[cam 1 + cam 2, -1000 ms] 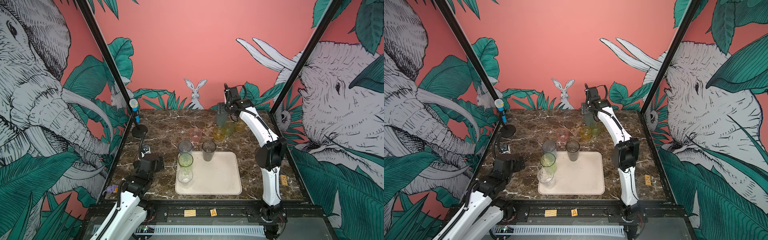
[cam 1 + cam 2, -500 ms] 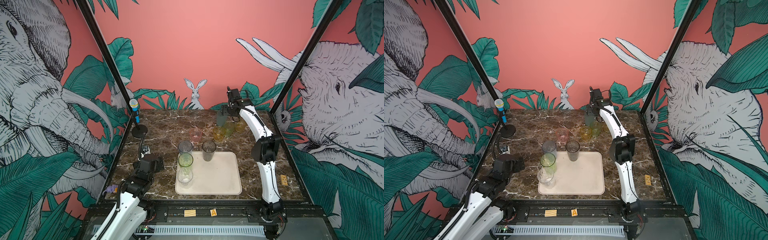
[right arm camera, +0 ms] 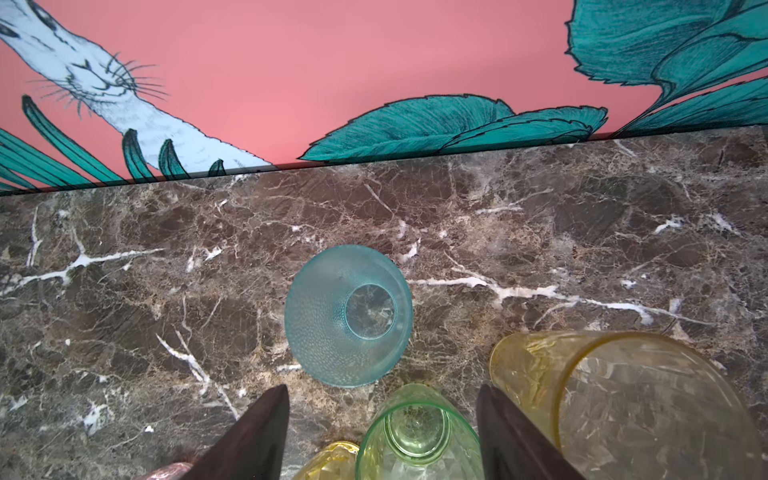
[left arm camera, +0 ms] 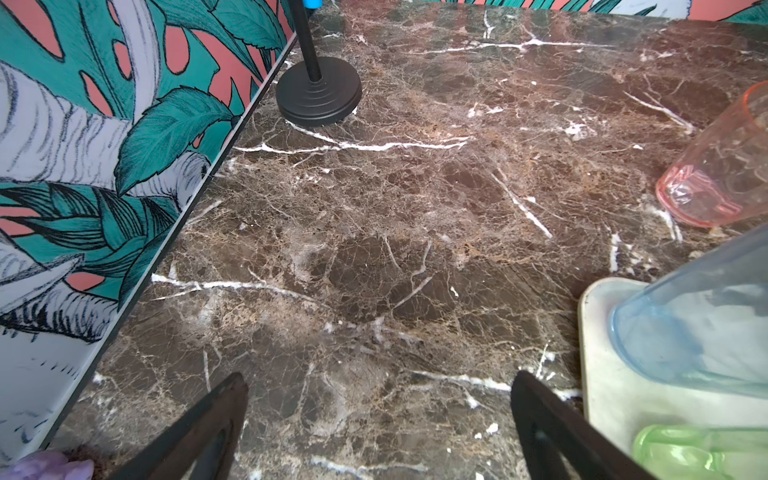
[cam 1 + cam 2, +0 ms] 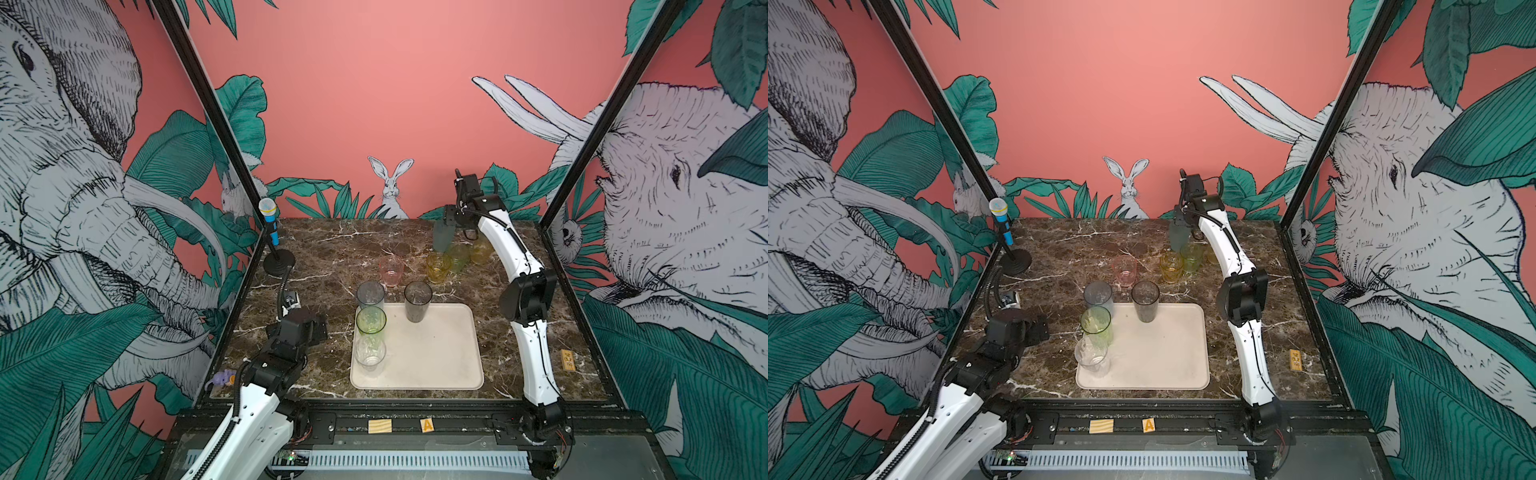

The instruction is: Place the glasses into the tray

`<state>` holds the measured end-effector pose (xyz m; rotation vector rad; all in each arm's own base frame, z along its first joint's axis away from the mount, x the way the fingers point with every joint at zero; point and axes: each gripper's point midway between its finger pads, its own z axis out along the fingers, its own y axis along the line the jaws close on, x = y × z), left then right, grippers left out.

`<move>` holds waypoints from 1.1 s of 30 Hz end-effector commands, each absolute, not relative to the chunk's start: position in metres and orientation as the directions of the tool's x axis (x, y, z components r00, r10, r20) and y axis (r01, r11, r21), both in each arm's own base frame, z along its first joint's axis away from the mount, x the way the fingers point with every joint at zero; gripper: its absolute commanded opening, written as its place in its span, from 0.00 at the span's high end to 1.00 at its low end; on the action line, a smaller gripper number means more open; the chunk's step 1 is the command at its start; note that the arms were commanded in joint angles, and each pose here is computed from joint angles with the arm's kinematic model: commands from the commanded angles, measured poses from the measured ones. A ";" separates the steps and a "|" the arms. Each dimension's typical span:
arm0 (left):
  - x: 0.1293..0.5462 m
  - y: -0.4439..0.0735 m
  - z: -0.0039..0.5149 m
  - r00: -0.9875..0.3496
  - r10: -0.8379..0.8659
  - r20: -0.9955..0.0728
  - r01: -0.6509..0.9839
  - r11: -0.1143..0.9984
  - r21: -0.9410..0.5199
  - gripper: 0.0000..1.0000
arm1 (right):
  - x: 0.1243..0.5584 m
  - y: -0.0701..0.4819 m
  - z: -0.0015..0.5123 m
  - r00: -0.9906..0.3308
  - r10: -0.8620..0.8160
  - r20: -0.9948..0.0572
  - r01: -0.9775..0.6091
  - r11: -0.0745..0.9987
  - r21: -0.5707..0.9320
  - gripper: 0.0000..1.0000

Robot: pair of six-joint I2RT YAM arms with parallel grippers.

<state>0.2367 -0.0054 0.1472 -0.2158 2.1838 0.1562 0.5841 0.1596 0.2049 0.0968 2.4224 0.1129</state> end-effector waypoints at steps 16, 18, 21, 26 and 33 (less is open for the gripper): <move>0.237 -0.006 0.155 -0.564 -0.119 -0.817 -0.218 0.976 0.008 0.00 | 0.603 0.161 0.173 -0.751 0.158 -0.641 0.098 0.987 0.128 0.36; 0.237 -0.006 0.155 -0.564 -0.119 -0.817 -0.218 0.976 0.008 0.00 | 0.603 0.160 0.170 -0.754 0.159 -0.637 0.101 0.987 0.126 0.38; 0.238 -0.007 0.154 -0.566 -0.119 -0.816 -0.217 0.976 0.007 0.01 | 0.604 0.159 0.163 -0.761 0.159 -0.629 0.105 0.987 0.122 0.39; 0.239 -0.008 0.154 -0.568 -0.119 -0.814 -0.213 0.977 0.006 0.00 | 0.604 0.159 0.153 -0.772 0.157 -0.617 0.106 0.987 0.119 0.40; 0.240 -0.008 0.153 -0.569 -0.119 -0.814 -0.215 0.977 0.008 0.00 | 0.604 0.159 0.145 -0.778 0.155 -0.608 0.108 0.988 0.114 0.41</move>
